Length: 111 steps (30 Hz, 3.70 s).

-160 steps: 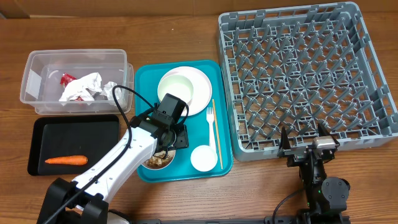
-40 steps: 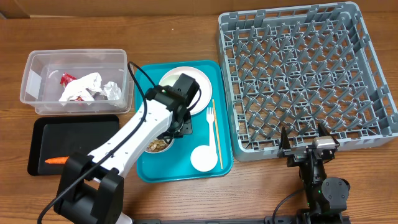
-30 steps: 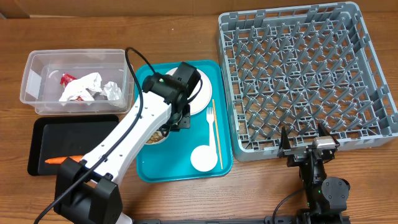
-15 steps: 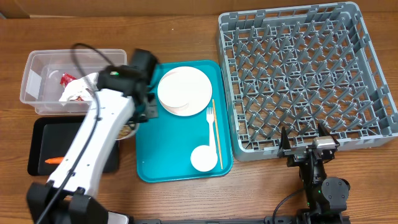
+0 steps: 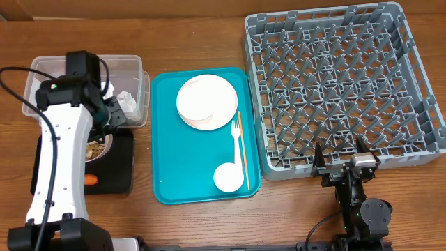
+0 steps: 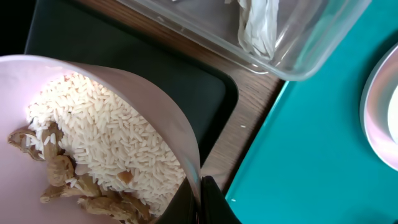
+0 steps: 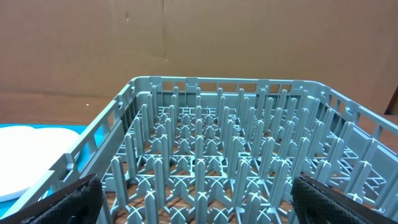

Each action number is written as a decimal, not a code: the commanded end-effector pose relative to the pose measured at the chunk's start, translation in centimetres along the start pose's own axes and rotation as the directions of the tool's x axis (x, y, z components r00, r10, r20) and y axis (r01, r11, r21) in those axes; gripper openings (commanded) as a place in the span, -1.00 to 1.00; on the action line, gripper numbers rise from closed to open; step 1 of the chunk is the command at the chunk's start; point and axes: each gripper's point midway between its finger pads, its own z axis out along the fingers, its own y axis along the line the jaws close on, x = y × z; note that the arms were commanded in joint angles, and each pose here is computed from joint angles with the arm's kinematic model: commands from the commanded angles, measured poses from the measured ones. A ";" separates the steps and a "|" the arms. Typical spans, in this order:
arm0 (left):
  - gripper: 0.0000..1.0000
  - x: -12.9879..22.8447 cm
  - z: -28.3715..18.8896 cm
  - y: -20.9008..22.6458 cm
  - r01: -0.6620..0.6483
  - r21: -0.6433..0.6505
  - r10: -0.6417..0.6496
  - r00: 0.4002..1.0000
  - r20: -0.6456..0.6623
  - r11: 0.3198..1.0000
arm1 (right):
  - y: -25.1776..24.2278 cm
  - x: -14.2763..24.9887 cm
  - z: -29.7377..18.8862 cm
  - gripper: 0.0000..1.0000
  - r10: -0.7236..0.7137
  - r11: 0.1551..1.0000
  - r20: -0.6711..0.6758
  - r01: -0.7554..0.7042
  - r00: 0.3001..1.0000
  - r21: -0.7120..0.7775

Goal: Sort waste into correct bins and load items into the dishwasher
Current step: 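Carry the pink bowl left over the black tray, then tilt the pink bowl to pour the rice scraps onto the black tray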

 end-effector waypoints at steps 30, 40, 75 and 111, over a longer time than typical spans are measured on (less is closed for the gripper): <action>-0.92 -2.0 -1.0 5.7 0.212 -0.161 -0.194 0.973 0.123 0.964 | 0.0 0.2 0.0 1.00 0.000 1.000 0.005 0.000 1.000 0.002; -0.91 -2.7 -0.7 1.6 -0.083 0.029 0.080 0.991 0.103 0.996 | 0.0 0.2 0.0 1.00 0.000 1.000 0.005 0.000 1.000 0.002; -0.91 -0.7 1.4 2.9 -0.106 0.781 -0.061 0.982 0.181 0.616 | 0.0 0.2 0.0 1.00 0.000 1.000 0.005 0.000 1.000 0.002; -0.92 0.7 -4.8 0.6 -0.306 0.909 -0.134 0.926 0.353 0.282 | 0.0 0.2 0.0 1.00 0.000 1.000 0.005 0.000 1.000 0.002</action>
